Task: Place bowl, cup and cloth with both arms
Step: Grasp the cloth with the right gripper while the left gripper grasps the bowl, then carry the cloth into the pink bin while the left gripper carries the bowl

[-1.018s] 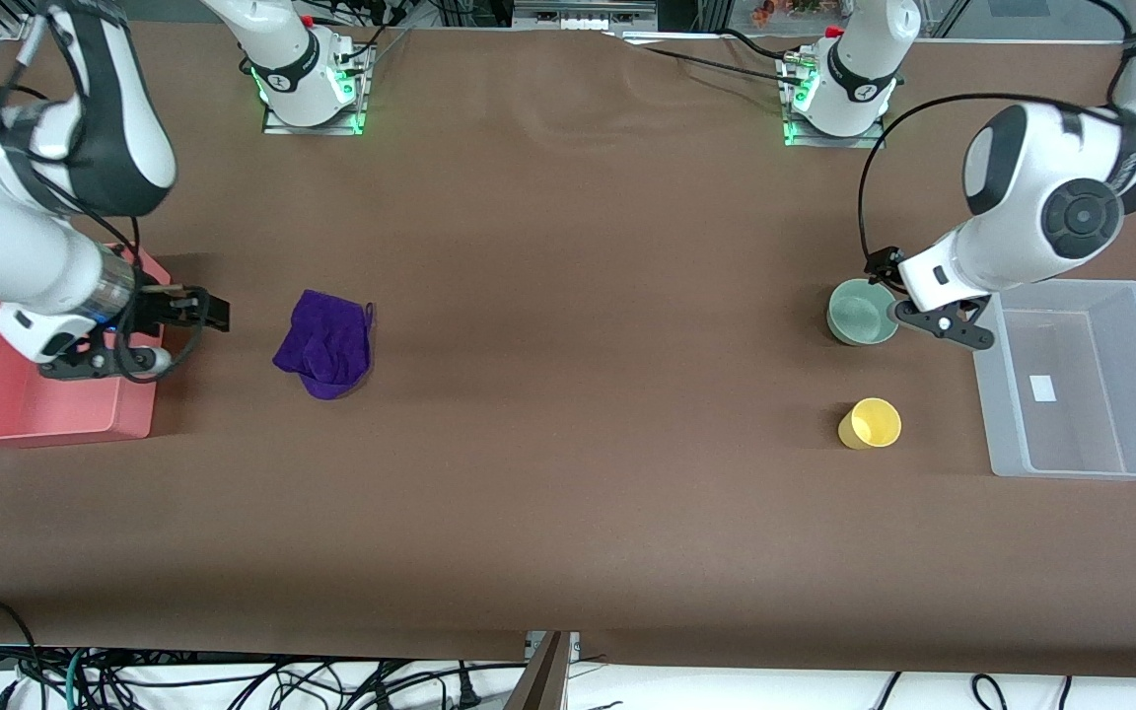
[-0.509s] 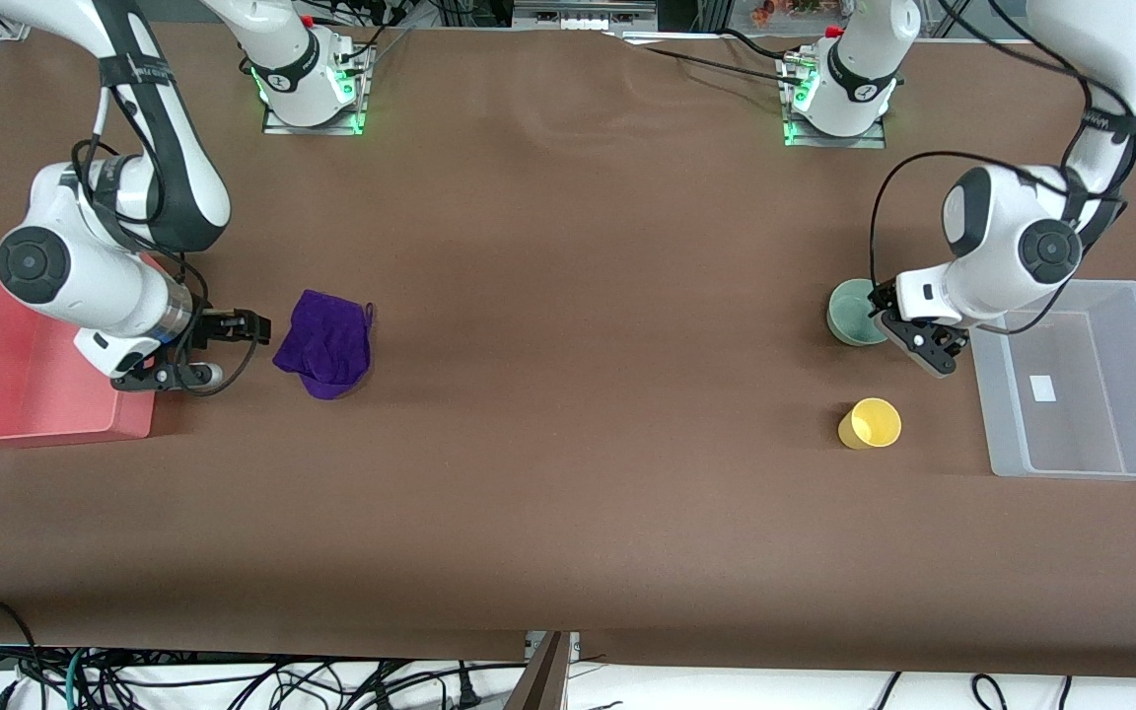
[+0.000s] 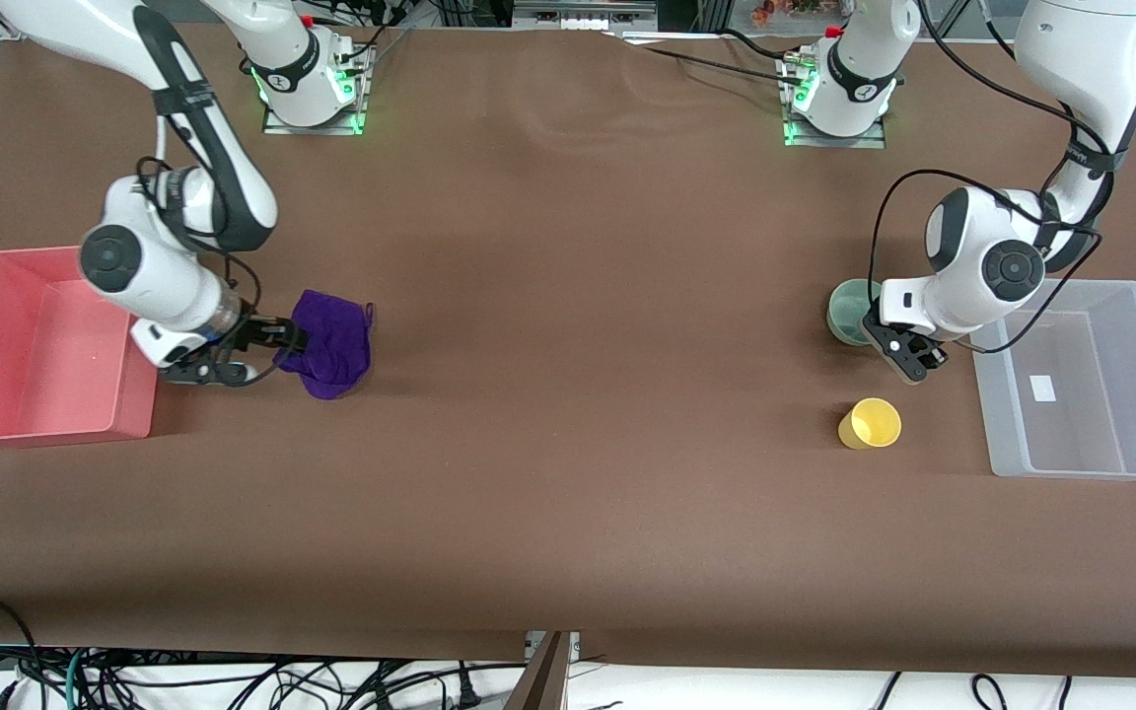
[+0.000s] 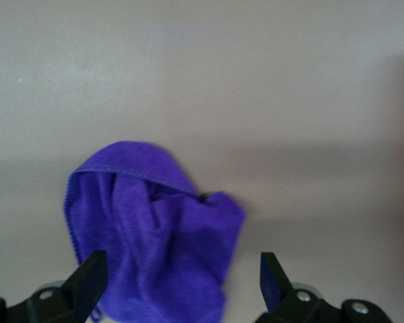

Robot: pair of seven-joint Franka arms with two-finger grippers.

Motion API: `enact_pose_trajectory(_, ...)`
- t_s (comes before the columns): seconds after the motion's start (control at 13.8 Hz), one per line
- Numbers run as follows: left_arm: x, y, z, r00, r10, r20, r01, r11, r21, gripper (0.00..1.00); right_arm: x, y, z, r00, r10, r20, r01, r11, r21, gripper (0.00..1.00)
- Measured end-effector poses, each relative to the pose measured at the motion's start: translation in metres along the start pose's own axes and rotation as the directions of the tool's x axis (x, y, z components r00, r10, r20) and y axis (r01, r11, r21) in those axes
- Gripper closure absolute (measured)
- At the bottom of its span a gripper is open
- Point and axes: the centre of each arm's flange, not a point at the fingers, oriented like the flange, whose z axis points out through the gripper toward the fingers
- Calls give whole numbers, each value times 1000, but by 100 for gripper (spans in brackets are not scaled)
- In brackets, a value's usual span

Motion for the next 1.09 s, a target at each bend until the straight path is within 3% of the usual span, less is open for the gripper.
enact_pose_trajectory(0.36,1,-1,1,1000,11,2,-11,1000,-4,96,-13,-23,27,1000,4,-4,-4,1000,13,0)
enact_pose_trajectory(0.58,6,-9,-15,1000,28,-7,-28,999,17,96,-22,-24,49,1000,-1,0,1,1000,17,0)
enact_pose_trajectory(0.8,11,-27,-57,998,36,47,-35,999,-18,96,-22,-25,54,1000,-9,1,9,1000,16,4)
enact_pose_trajectory(1.09,18,-62,-144,994,53,92,-47,997,-64,96,-23,-25,56,1000,-11,3,11,1000,14,50)
